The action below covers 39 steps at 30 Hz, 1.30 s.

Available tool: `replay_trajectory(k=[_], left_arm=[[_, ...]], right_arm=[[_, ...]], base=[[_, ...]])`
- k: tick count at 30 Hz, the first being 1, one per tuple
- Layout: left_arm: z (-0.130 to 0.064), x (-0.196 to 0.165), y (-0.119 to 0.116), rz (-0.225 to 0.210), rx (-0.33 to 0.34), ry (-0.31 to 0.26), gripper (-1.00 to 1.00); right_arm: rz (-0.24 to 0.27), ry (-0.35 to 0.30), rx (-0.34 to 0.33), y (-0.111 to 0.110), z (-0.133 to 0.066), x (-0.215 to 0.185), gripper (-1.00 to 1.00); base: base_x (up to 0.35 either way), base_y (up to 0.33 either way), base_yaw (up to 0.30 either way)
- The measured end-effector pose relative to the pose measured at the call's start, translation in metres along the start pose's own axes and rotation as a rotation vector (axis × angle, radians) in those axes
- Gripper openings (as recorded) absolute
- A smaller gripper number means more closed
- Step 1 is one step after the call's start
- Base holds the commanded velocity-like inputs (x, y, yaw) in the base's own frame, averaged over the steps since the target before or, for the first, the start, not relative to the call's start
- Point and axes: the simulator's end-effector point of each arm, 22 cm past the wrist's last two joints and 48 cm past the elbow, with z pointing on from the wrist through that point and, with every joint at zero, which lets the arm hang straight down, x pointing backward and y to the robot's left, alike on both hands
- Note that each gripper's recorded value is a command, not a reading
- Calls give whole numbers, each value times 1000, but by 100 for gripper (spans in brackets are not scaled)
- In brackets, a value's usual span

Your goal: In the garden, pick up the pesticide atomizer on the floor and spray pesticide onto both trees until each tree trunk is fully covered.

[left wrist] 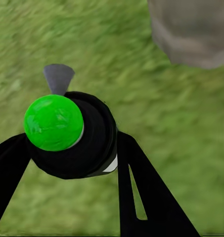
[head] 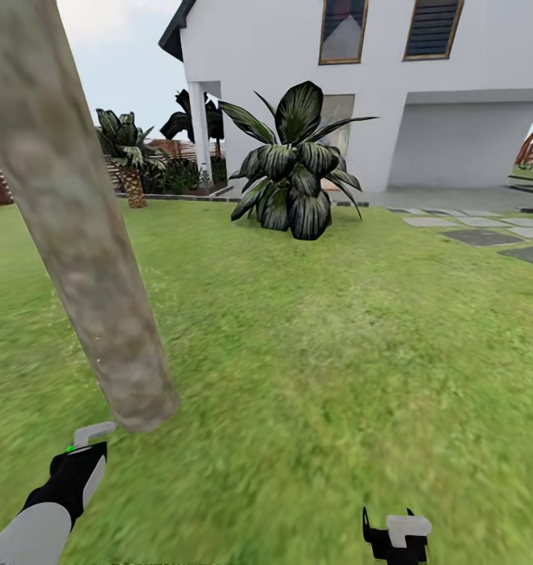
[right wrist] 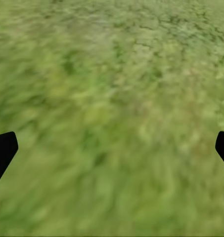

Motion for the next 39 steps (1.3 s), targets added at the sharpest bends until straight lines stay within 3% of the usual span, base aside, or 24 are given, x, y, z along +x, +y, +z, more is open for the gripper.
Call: replay_trajectory(k=[6,17,22,24,27,28,30,33,37,39], left_arm=[[-1,-2,0,-2,2,-3,-100],[-2,-1,-5,1,10,-3,-100],[-2,-1,-5,1,12,-4,-100],[-3,-3,-15,0,57,-7,-100],[-9,-13,-57,7,263,-14,-100],[-12,-26,-58,60,297,-34,-100],[-14,-38,-47,79,282,-21,-100],[-21,-62,-38,71,270,-25,-100],[-31,-111,-40,65,313,-79,-100],[-24,-134,2,90,257,-86,-100]], right_arm=[[0,-3,1,0,0,-2,100],[1,-4,1,0,0,-2,100],[1,-5,1,0,0,-2,100],[1,-5,1,-1,0,-2,100],[1,-4,1,0,0,-2,100],[1,-5,2,-1,0,-2,100],[0,-4,2,-1,0,-2,100],[0,-4,3,-2,0,-2,100],[1,-5,3,-2,0,-2,100],[0,-5,3,-2,0,-2,100]], base=[[88,-274,255],[155,-253,19],[222,-173,245],[60,-44,277],[10,-7,160],[0,0,8],[0,0,2],[0,0,0],[0,0,0],[0,0,0]])
